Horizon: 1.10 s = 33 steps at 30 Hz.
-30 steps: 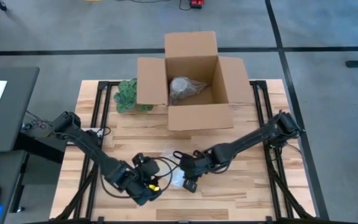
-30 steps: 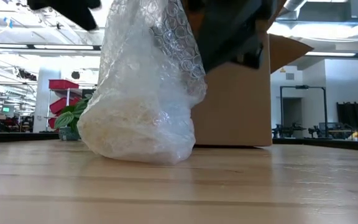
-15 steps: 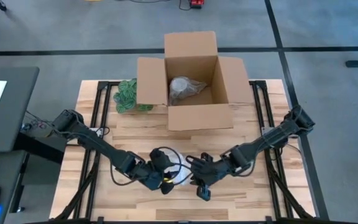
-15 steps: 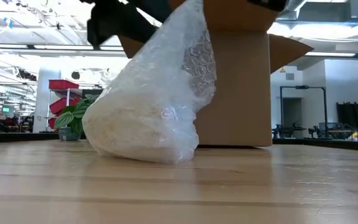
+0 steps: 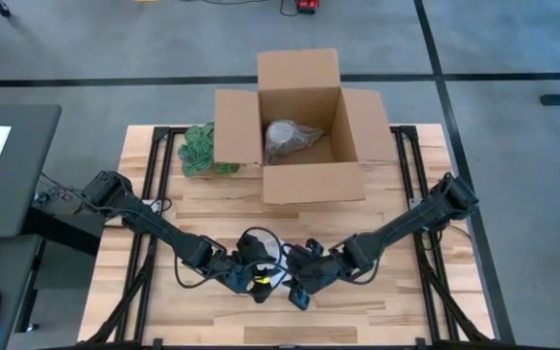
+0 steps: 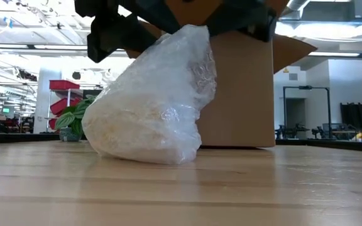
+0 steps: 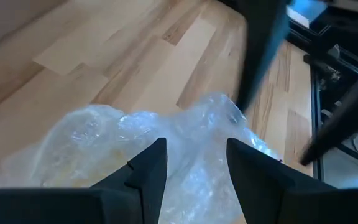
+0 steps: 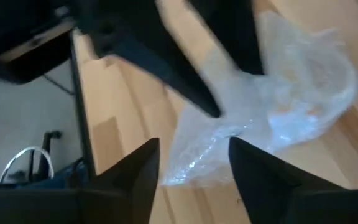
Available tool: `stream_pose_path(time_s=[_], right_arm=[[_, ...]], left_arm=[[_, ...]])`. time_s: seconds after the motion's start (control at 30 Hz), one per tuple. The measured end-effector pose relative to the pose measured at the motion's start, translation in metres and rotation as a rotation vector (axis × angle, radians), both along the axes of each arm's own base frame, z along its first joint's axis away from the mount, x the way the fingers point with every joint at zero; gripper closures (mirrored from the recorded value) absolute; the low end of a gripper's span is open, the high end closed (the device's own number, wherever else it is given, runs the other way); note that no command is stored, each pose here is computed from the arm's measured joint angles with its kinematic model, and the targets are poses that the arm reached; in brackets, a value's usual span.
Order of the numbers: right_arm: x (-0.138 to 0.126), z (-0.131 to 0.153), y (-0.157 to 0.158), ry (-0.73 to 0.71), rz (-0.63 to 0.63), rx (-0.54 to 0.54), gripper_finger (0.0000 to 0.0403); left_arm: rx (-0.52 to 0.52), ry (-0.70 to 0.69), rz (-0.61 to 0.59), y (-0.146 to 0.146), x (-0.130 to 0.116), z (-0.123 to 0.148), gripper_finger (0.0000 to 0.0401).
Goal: Wrap mug
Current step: Wrap the yellow mug with bubble wrap
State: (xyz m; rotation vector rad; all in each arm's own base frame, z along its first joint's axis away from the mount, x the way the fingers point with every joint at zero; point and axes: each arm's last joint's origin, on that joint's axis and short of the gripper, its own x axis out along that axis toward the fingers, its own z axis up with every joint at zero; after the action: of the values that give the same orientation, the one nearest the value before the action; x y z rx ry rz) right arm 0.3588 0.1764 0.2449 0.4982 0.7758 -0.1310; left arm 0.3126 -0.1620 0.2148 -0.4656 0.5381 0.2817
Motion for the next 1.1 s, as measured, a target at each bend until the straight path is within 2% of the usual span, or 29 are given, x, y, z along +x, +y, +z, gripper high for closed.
stream_pose_path(time_s=[0.13, 0.23, 0.33, 0.47, 0.5, 0.57, 0.67, 0.73, 0.83, 1.0, 1.1], right_arm=[[0.006, -0.006, -0.010, 0.016, -0.055, -0.017, 0.0203], [0.013, -0.018, -0.014, 0.037, -0.040, -0.036, 0.0223], [0.019, -0.032, -0.014, 0.069, -0.022, -0.046, 0.0265], [0.016, -0.046, -0.010, 0.138, -0.051, -0.047, 0.0349], [0.015, -0.046, -0.010, 0.148, -0.058, -0.044, 0.0372], [0.011, -0.048, -0.008, 0.182, -0.062, -0.051, 0.0393], [0.006, -0.050, -0.005, 0.218, -0.067, -0.059, 0.0394], [0.005, -0.051, -0.005, 0.235, -0.067, -0.067, 0.0399], [0.004, -0.053, -0.006, 0.242, -0.070, -0.069, 0.0401], [0.004, -0.065, -0.014, 0.235, -0.093, -0.053, 0.0402], [0.005, -0.070, -0.015, 0.211, -0.094, -0.036, 0.0402]], left_arm=[[-0.001, 0.001, -0.003, 0.000, 0.000, 0.000, 0.0256], [0.010, 0.004, -0.008, 0.000, 0.000, -0.001, 0.0256], [0.016, -0.004, -0.016, 0.000, 0.001, 0.000, 0.0256], [0.022, 0.004, -0.030, 0.001, 0.001, 0.007, 0.0256], [0.018, -0.002, -0.034, 0.001, 0.002, 0.013, 0.0256], [0.014, -0.041, -0.055, 0.001, 0.001, 0.031, 0.0256], [0.043, -0.062, -0.086, 0.002, -0.005, 0.054, 0.0256], [0.083, -0.024, -0.095, 0.006, -0.010, 0.058, 0.0256], [0.126, 0.071, -0.051, 0.015, -0.016, 0.052, 0.0256], [0.058, 0.177, -0.033, 0.014, -0.011, 0.018, 0.0256], [0.012, 0.168, -0.034, 0.006, -0.008, 0.011, 0.0256]])
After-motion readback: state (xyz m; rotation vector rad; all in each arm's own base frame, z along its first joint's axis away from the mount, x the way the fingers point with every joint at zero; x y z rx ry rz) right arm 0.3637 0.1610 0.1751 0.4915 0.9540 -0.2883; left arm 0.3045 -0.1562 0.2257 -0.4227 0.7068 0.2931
